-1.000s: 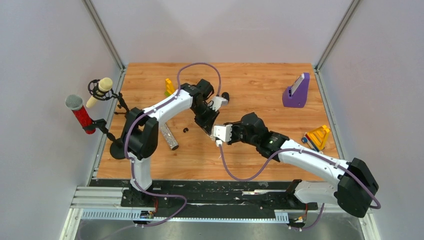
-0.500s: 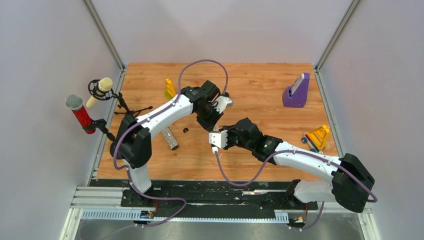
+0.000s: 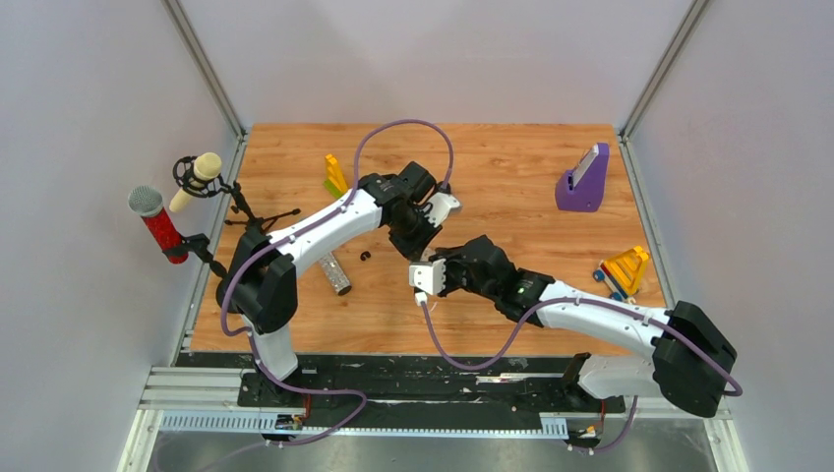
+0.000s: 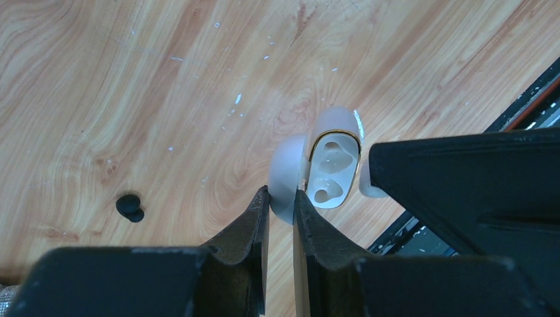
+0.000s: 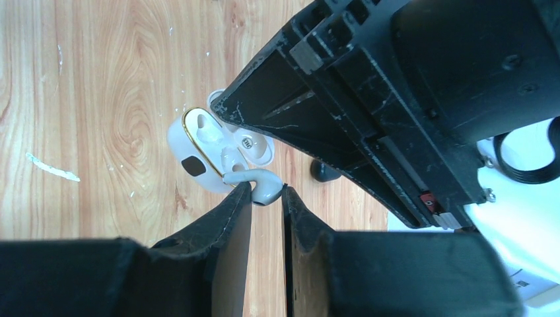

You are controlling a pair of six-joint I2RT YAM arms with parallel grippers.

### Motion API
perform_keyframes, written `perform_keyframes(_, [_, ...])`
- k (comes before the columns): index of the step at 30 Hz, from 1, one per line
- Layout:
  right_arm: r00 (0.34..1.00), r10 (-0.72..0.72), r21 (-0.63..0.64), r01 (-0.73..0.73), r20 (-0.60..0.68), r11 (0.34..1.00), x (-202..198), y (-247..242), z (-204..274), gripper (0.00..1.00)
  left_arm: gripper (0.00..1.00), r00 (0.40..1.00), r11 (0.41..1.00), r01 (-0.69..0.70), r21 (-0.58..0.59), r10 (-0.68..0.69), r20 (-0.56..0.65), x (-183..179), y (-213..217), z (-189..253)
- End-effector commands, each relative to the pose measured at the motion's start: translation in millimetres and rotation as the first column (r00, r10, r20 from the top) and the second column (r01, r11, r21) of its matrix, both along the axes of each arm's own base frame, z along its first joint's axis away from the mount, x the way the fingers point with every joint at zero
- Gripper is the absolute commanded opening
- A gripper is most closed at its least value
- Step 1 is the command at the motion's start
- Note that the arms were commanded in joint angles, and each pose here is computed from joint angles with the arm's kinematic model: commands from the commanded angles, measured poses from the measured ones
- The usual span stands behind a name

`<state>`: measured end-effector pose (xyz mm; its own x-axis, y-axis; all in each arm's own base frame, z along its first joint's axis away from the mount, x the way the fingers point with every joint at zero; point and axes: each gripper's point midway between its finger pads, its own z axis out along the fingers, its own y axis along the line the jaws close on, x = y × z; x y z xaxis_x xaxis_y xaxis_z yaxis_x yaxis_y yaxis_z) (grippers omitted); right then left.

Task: Insert the wireless bluetooth earbuds into the charging case
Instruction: Adjust the charging case.

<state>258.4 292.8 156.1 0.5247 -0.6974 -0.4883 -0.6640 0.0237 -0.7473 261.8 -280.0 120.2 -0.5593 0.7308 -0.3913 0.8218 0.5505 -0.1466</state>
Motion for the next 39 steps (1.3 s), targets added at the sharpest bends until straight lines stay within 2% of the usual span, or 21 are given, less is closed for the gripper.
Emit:
perform_keyframes(1, [0.999, -0.013, 0.011, 0.012, 0.052, 1.000, 5.3, 1.7, 5.0, 0.04, 0.14, 0.999, 0.999, 0.032, -0.021, -0.031, 0.037, 0.0, -4.0, 9.6])
perform_keyframes(29, [0.998, -0.016, -0.022, 0.018, 0.064, 1.000, 7.3, 1.4, -5.9, 0.04, 0.14, 0.997, 0.998, 0.055, -0.023, -0.054, 0.050, -5.5, -8.8, 14.1])
perform_keyframes(39, [0.994, -0.016, -0.042, 0.021, 0.108, 0.999, 11.2, -0.8, -8.4, 0.04, 0.13, 0.997, 0.997, 0.065, -0.029, -0.063, 0.045, -7.6, -10.1, 15.1])
